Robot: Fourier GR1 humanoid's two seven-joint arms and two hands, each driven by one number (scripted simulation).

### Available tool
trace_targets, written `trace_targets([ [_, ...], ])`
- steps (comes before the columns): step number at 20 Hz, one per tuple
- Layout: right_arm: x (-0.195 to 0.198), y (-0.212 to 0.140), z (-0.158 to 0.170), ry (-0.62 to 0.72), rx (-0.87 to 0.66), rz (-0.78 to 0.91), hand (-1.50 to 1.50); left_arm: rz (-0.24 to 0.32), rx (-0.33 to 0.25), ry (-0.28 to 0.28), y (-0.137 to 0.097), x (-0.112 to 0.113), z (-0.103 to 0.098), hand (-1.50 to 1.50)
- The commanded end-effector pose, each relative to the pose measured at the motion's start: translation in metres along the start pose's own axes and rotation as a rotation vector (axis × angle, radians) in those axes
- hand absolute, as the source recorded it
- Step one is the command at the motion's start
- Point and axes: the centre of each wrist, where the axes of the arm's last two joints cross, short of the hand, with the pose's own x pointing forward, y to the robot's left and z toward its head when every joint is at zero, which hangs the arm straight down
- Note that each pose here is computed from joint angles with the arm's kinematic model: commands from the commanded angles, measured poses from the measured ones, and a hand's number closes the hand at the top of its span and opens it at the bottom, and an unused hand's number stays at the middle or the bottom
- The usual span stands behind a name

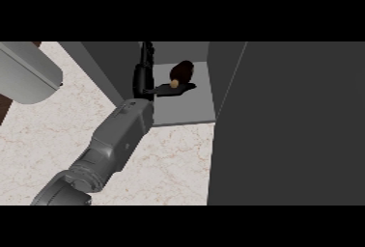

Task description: Pick up the wine, place it into the cabinet and close the cabinet

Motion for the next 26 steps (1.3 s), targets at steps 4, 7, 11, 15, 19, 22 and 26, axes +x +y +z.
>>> trace_targets([
  [4, 0.015, 0.006, 0.005, -0.017, 0.008, -0.035, -1.50, 0.092, 0.042, 0.030, 0.020, -0.027, 0.028, -1.50],
  [7, 0.015, 0.007, 0.011, -0.001, -0.028, -0.017, -1.50, 0.130, 0.025, 0.046, 0.007, -0.008, 0.008, -1.50],
  [11, 0.009, 0.004, 0.005, -0.014, -0.019, -0.022, -1.50, 0.135, 0.036, 0.052, 0.013, -0.019, 0.022, -1.50],
  [15, 0.017, 0.002, 0.007, 0.003, -0.005, -0.014, -1.50, 0.150, 0.024, 0.062, 0.010, -0.018, 0.025, -1.50],
  [19, -0.004, -0.004, -0.012, -0.015, -0.030, -0.021, -1.50, 0.151, 0.003, 0.042, 0.010, -0.029, 0.050, -1.50],
  [22, 0.016, -0.003, 0.001, -0.007, -0.060, -0.009, -1.50, 0.155, -0.018, 0.062, -0.013, -0.011, 0.058, -1.50],
  [26, 0.010, -0.007, 0.006, 0.000, -0.077, 0.012, -1.50, 0.172, -0.028, 0.060, -0.021, -0.009, 0.093, -1.50],
])
